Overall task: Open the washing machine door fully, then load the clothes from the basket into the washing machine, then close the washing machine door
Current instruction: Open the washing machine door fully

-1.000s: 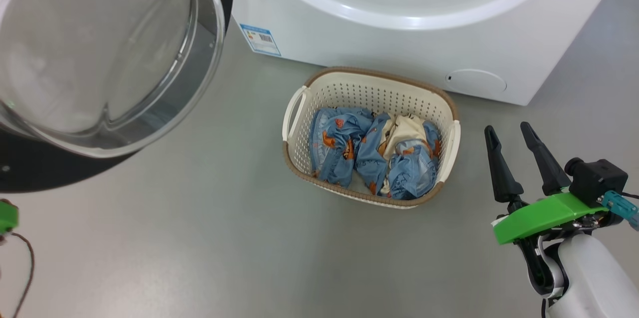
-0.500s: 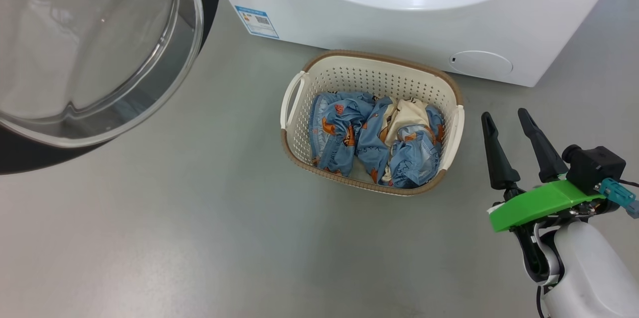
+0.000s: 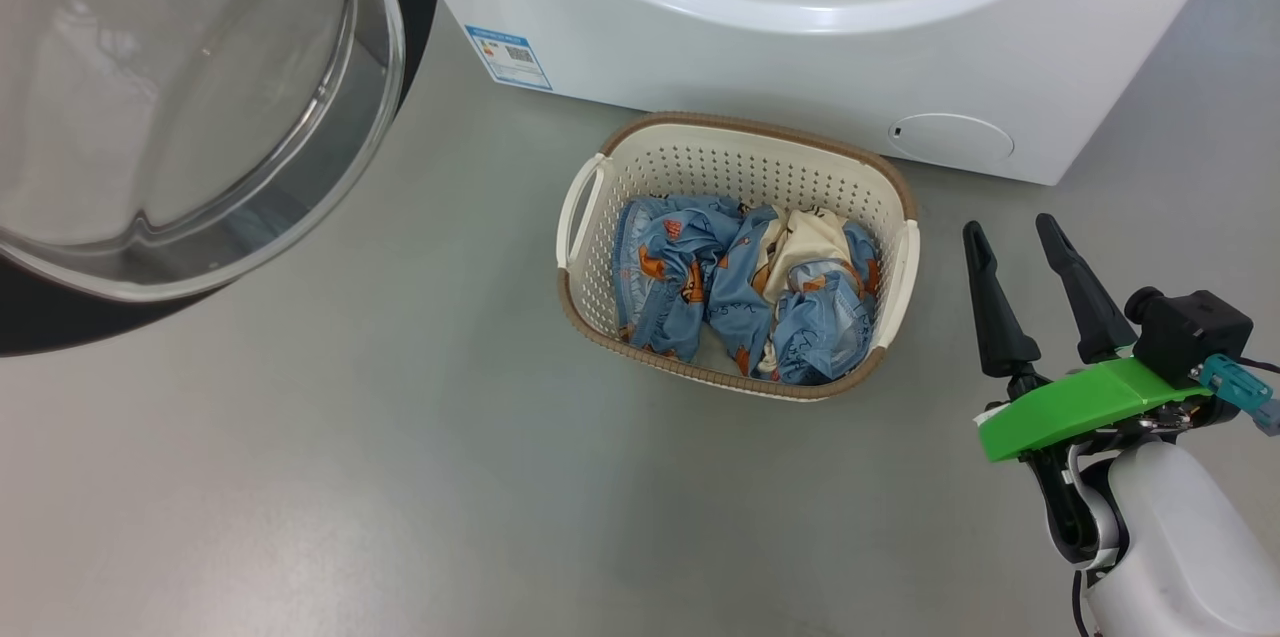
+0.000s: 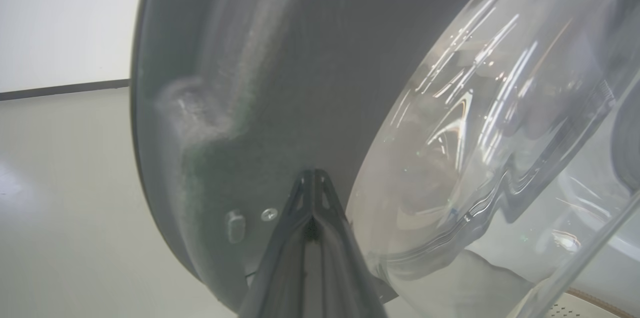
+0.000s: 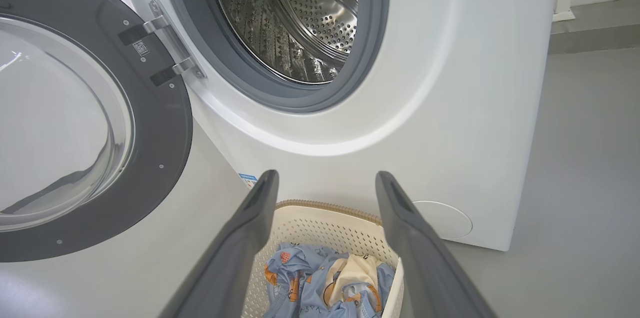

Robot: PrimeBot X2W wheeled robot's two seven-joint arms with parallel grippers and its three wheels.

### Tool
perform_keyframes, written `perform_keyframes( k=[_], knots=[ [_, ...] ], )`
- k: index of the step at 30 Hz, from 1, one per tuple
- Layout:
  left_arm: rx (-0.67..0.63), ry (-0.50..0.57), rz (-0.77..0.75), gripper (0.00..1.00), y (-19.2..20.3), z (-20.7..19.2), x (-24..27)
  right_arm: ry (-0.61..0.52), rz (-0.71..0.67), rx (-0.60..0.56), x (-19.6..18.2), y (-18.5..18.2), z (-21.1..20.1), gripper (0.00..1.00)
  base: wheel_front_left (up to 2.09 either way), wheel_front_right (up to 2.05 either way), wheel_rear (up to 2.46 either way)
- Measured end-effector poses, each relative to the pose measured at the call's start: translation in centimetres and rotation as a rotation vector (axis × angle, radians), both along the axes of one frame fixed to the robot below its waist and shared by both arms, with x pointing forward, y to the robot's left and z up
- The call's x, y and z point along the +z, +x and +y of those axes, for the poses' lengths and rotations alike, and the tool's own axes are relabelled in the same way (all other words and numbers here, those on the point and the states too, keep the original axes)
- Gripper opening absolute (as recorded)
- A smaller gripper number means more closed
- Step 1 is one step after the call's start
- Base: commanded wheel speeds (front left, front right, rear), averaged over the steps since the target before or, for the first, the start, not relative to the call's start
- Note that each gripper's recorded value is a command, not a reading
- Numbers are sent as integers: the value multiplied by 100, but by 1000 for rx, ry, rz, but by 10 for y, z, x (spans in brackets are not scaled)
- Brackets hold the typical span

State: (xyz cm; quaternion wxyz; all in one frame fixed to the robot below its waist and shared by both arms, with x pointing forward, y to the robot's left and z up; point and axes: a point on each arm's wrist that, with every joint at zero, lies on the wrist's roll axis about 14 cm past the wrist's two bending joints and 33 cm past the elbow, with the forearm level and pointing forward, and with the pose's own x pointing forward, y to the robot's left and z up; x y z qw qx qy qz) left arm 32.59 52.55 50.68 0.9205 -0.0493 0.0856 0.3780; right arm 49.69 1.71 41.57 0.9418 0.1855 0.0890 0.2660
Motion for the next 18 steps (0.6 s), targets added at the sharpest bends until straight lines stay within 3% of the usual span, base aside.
perform_keyframes(
  k=[18],
  knots=[
    [-76, -21, -72, 0, -14, -20, 3, 0, -34, -25, 26, -15, -12, 100, 0, 0, 0]
  ],
)
